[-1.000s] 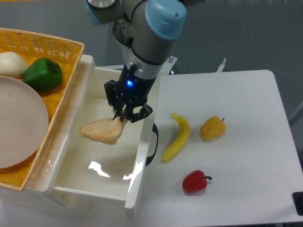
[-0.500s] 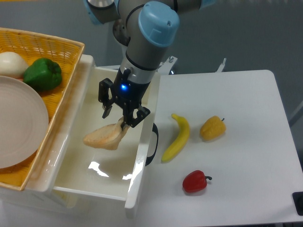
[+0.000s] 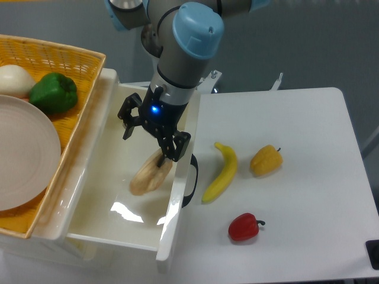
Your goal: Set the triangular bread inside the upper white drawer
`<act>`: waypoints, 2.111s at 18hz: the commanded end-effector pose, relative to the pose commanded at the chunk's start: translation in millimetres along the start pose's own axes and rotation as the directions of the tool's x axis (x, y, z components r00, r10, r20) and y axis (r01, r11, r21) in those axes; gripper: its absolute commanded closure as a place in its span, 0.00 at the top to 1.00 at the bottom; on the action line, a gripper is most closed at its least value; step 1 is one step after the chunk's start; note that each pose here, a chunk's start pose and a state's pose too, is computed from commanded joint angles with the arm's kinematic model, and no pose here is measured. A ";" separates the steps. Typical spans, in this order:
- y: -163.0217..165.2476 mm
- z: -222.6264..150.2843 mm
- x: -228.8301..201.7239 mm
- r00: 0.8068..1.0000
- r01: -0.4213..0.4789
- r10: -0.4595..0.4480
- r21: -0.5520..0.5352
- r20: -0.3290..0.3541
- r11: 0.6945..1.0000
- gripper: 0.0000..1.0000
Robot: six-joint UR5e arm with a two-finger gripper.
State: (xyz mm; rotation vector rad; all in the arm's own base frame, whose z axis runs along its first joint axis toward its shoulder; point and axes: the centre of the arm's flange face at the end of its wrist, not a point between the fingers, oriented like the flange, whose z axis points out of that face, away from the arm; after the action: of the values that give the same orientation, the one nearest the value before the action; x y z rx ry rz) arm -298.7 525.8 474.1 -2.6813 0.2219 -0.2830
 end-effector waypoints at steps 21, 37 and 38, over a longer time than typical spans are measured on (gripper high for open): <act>75.7 -70.6 -100.6 0.938 0.135 -0.121 -0.019 0.326 0.991 1.00; 247.5 -55.8 -209.7 0.954 -0.109 0.214 -0.422 0.210 0.900 1.00; 253.8 -49.9 -213.6 0.956 -0.116 0.220 -0.437 0.194 0.892 1.00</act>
State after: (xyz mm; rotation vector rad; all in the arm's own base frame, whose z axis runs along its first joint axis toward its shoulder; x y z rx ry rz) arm -544.8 321.5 373.0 -3.0607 0.4892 0.1668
